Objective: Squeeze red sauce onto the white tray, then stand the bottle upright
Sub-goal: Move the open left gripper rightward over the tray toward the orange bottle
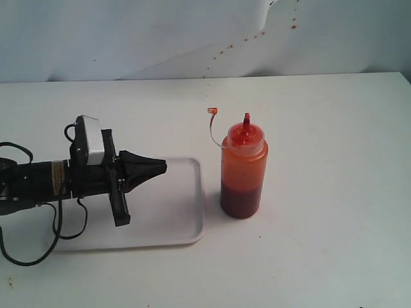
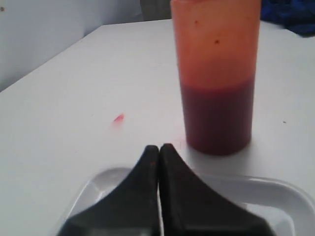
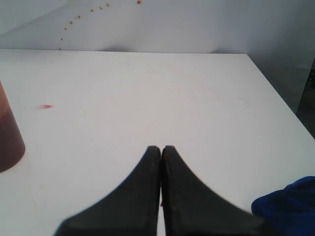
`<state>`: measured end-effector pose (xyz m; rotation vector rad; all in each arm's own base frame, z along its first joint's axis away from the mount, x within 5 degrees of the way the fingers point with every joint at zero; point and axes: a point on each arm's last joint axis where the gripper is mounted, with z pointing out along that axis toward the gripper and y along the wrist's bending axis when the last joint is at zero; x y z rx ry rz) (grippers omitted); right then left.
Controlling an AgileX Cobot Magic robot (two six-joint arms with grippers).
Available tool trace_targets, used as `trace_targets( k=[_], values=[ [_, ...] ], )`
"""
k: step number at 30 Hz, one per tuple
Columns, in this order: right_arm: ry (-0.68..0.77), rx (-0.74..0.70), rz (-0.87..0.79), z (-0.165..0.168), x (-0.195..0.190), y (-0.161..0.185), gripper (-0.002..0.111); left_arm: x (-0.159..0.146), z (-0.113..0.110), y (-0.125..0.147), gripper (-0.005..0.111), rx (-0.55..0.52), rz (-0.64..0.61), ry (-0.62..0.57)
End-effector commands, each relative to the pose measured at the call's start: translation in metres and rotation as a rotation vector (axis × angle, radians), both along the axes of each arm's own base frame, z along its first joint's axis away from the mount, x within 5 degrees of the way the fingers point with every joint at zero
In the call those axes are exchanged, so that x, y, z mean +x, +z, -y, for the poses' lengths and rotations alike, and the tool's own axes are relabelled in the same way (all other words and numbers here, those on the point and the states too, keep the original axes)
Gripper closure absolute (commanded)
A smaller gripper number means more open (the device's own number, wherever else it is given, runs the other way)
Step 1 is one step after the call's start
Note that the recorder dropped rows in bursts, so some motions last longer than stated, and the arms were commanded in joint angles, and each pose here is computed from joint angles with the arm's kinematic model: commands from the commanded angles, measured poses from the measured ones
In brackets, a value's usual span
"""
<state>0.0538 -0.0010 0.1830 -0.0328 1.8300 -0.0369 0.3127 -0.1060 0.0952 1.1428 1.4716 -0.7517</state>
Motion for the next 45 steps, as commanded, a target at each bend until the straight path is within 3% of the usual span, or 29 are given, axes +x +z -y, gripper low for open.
trace_targets(
  k=[1, 9, 11, 14, 18, 19, 20, 26, 31, 39, 45],
  values=[
    [-0.006, 0.002, 0.006, 0.0, 0.0, -0.001, 0.108, -0.003, 0.021, 0.004, 0.106, -0.015, 0.016, -0.073],
    [-0.006, 0.002, 0.006, 0.0, 0.0, -0.001, 0.108, -0.002, 0.029, 0.002, 0.105, -0.038, 0.001, -0.039],
    [-0.006, 0.002, 0.006, 0.0, 0.0, -0.001, 0.108, -0.001, 0.029, 0.002, 0.099, -0.041, 0.001, -0.028],
    [-0.006, 0.002, 0.006, 0.0, 0.0, -0.001, 0.108, 0.002, 0.028, 0.003, 0.076, -0.053, -0.001, 0.005],
    [-0.006, 0.002, 0.006, 0.0, 0.0, -0.001, 0.108, 0.004, 0.027, 0.003, 0.015, -0.068, -0.053, 0.046],
    [-0.006, 0.002, 0.006, 0.0, 0.0, -0.001, 0.108, 0.005, 0.027, 0.003, 0.005, -0.072, -0.054, 0.055],
    [-0.006, 0.002, 0.006, 0.0, 0.0, -0.001, 0.108, 0.006, 0.027, 0.003, 0.002, -0.077, -0.06, 0.064],
    [-0.006, 0.002, 0.006, 0.0, 0.0, -0.001, 0.108, 0.005, 0.027, 0.004, 0.003, -0.086, -0.059, 0.054],
    [-0.006, 0.002, 0.006, 0.0, 0.0, -0.001, 0.108, -0.002, 0.03, 0.002, 0.003, -0.073, -0.104, -0.02],
    [-0.006, 0.002, 0.006, 0.0, 0.0, -0.001, 0.108, 0.001, 0.028, -0.002, 0.003, -0.05, -0.139, 0.026],
    [-0.006, 0.002, 0.006, 0.0, 0.0, -0.001, 0.108, -0.002, 0.044, -0.009, 0.003, -0.007, -0.159, -0.034]
  ],
)
